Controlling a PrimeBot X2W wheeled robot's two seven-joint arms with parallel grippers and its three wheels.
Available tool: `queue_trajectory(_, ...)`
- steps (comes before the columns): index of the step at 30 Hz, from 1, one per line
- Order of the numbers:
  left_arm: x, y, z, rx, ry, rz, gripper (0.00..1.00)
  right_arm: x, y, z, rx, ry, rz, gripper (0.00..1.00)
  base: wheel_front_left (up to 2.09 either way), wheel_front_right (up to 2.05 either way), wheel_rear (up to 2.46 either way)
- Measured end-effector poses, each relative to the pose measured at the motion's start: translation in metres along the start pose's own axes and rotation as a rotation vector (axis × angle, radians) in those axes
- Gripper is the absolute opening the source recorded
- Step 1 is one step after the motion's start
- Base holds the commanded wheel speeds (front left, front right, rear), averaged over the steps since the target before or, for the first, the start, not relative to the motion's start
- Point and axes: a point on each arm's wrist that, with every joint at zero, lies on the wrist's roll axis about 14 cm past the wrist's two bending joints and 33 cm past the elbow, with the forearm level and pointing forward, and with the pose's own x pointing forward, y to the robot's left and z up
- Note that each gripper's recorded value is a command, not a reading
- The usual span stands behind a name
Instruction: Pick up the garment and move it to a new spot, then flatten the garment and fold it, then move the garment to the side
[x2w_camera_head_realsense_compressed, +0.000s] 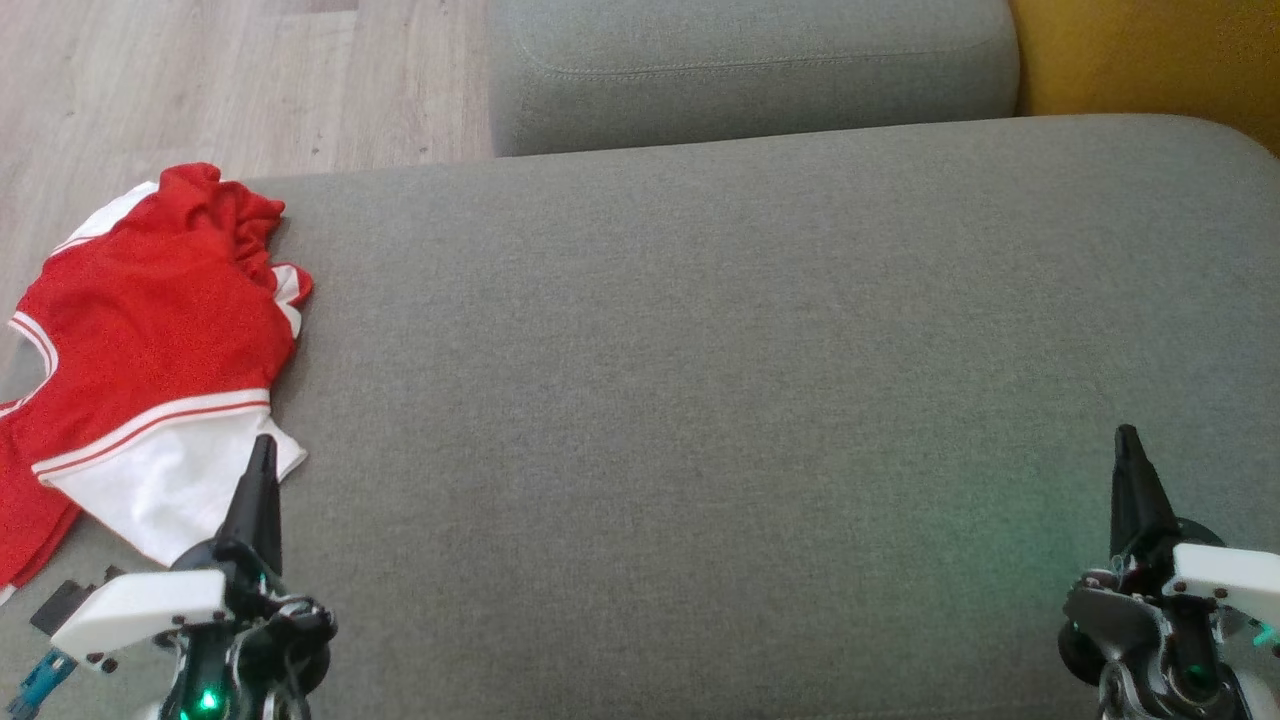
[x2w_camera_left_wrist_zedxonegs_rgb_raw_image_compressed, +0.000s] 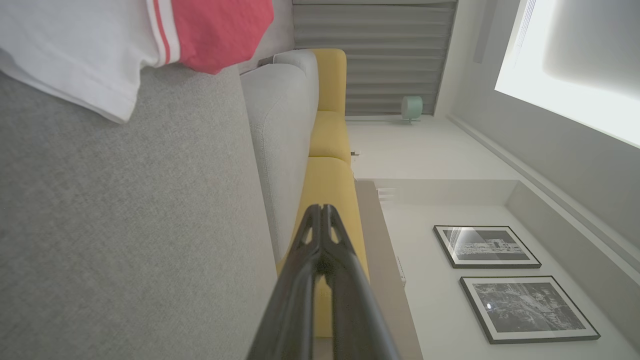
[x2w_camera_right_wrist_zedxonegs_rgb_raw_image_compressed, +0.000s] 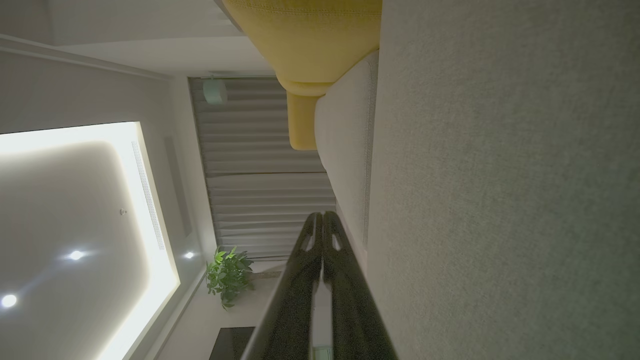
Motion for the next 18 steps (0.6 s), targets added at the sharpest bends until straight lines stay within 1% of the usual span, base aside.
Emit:
queue_trajectory(16,0.0000,0.0000,0.0000,0.000,0.000,0.000,0.00,0.0000,0.0000,0.0000,0.000,0.000,0.000,0.00,0.00,0.00,0.00)
queue_trajectory(17,-0.0006,0.0027,-0.0002,-0.001,0.000,0.008,1.00,-0.0006,-0.0027,0.0000,0.000,0.000,-0.008,1.00,0.00,0.00,0.00)
queue_trajectory(18,-0.0027,0.0094,-0.0007,-0.004,0.000,0.029,1.00,-0.0025,-0.0087,-0.0001,0.002,-0.001,-0.026,1.00,0.00,0.00,0.00)
